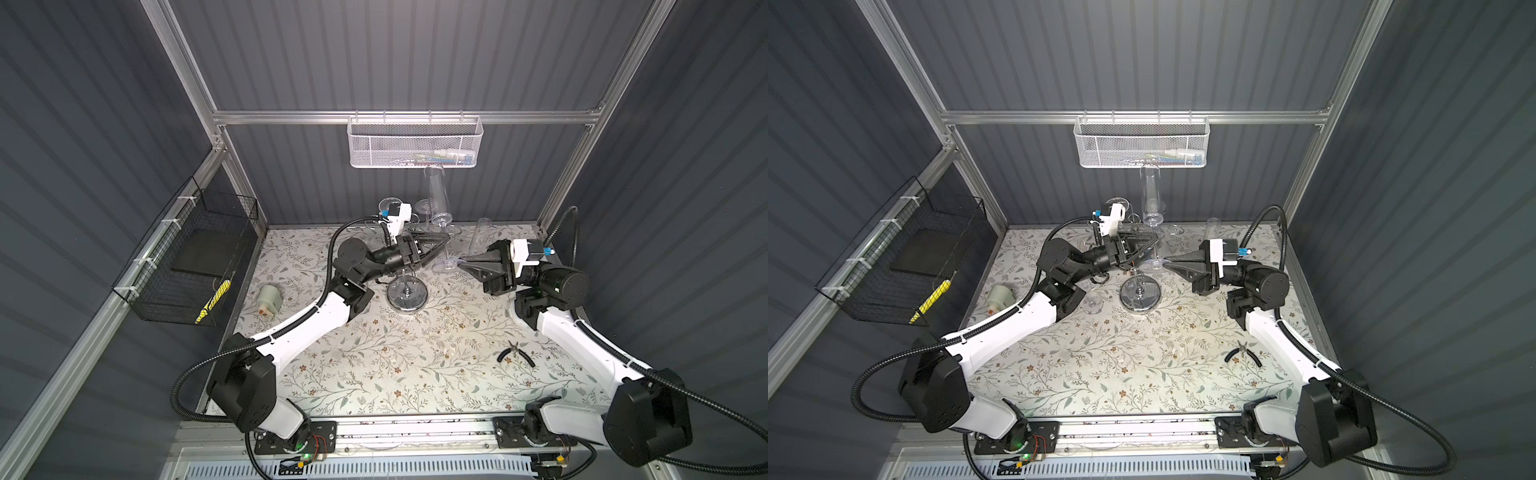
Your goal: Take the wine glass off the wine glass rack
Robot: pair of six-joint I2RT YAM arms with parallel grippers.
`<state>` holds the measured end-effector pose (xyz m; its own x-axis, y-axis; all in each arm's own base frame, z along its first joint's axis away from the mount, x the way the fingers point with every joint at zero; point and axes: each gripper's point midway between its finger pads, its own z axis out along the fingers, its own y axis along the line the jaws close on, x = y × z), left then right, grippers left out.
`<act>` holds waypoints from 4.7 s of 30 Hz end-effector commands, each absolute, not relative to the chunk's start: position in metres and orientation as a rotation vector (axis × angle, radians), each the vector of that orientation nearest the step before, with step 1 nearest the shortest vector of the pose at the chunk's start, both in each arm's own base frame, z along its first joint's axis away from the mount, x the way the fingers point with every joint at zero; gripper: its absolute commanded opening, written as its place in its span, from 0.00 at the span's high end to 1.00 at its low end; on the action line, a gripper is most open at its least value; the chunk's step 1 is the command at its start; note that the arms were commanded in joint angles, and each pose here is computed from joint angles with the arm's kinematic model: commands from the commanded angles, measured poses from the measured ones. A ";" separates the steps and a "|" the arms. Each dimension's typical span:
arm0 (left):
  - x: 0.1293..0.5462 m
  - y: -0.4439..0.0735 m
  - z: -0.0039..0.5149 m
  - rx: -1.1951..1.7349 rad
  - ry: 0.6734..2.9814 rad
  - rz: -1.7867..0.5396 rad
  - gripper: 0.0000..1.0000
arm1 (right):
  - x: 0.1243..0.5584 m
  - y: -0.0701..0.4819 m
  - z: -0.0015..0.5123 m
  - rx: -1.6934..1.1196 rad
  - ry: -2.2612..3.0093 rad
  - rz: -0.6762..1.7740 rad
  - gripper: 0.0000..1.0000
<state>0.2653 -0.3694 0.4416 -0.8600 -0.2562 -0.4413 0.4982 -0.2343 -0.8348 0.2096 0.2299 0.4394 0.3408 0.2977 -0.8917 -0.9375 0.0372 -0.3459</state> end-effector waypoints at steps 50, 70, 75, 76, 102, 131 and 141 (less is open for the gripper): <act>0.232 -0.348 0.486 0.565 1.449 -1.718 1.00 | 0.211 0.210 0.476 -0.895 0.702 0.943 0.01; 0.257 -0.268 0.472 0.757 1.497 -0.651 1.00 | 0.248 0.230 0.531 -0.522 1.235 1.207 0.01; 0.262 -0.268 0.466 0.778 1.510 -0.603 1.00 | 0.249 0.251 0.540 -0.555 1.183 1.291 0.01; 0.263 -0.268 0.465 0.777 1.513 -0.602 1.00 | 0.250 0.255 0.541 -0.552 1.195 1.282 0.01; 0.261 -0.289 0.449 0.844 1.547 -0.668 1.00 | 0.281 0.301 0.552 -0.567 1.154 1.313 0.14; 0.261 -0.281 0.442 0.852 1.562 -0.588 1.00 | 0.291 0.313 0.539 -0.579 1.188 1.349 0.54; 0.258 -0.274 0.445 0.830 1.547 -0.579 0.68 | 0.286 0.310 0.542 -0.583 1.155 1.340 0.58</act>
<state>0.2661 -0.2823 0.4232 -0.0716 0.2171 -0.9735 0.7898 0.6085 0.0776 0.2973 0.3143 0.5305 -0.2040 0.4134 -0.8874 -0.9213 0.2253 0.3168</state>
